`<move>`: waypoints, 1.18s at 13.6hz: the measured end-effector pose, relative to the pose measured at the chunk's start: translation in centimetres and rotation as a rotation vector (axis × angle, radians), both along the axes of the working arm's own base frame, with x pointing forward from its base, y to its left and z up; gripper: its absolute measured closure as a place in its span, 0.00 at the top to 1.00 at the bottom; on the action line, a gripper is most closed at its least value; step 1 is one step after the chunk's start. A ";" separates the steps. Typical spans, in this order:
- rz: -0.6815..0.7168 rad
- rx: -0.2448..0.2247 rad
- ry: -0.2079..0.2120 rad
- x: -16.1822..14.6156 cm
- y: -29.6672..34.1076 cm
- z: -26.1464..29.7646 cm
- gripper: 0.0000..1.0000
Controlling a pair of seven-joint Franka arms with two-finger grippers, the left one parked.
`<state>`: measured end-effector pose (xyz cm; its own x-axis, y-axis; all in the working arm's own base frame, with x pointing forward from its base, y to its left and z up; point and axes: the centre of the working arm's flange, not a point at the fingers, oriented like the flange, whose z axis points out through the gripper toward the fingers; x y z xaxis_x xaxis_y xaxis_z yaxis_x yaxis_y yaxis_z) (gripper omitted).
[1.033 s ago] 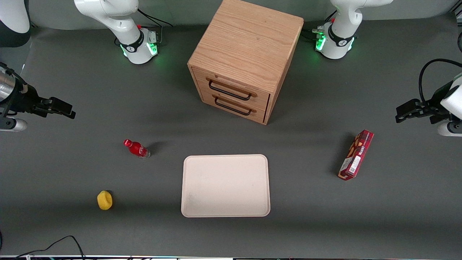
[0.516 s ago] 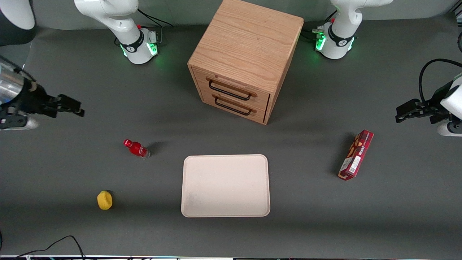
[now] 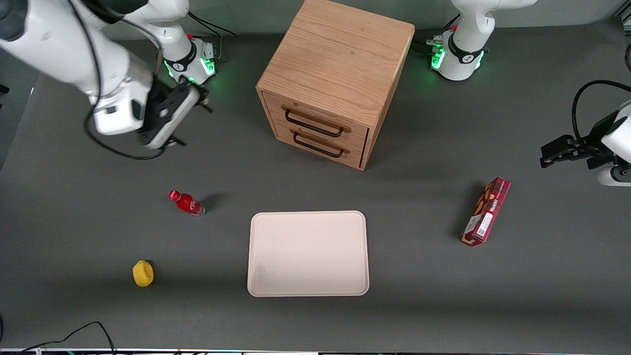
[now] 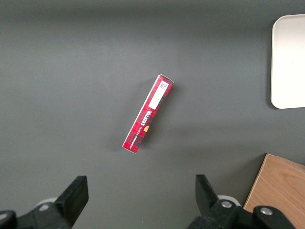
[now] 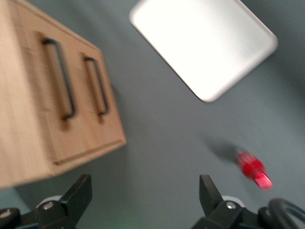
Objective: Open upper drawer
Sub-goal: 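Move the right gripper toward the upper drawer's black handle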
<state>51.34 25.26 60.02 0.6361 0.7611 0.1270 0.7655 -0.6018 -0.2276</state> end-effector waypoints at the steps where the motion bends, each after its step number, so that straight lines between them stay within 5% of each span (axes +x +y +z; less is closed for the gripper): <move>1: 0.033 0.021 -0.006 -0.5 2.0 -0.3 1.00; 7: 0.044 0.162 0.109 1.1 9.2 -8.8 1.00; 11: -0.033 0.144 0.248 -0.9 16.8 -14.6 1.00; 16: -0.033 0.100 0.220 -1.1 18.0 -15.6 1.00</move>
<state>50.19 43.28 44.47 0.6814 0.7297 0.0564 0.6709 -0.5919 -0.4466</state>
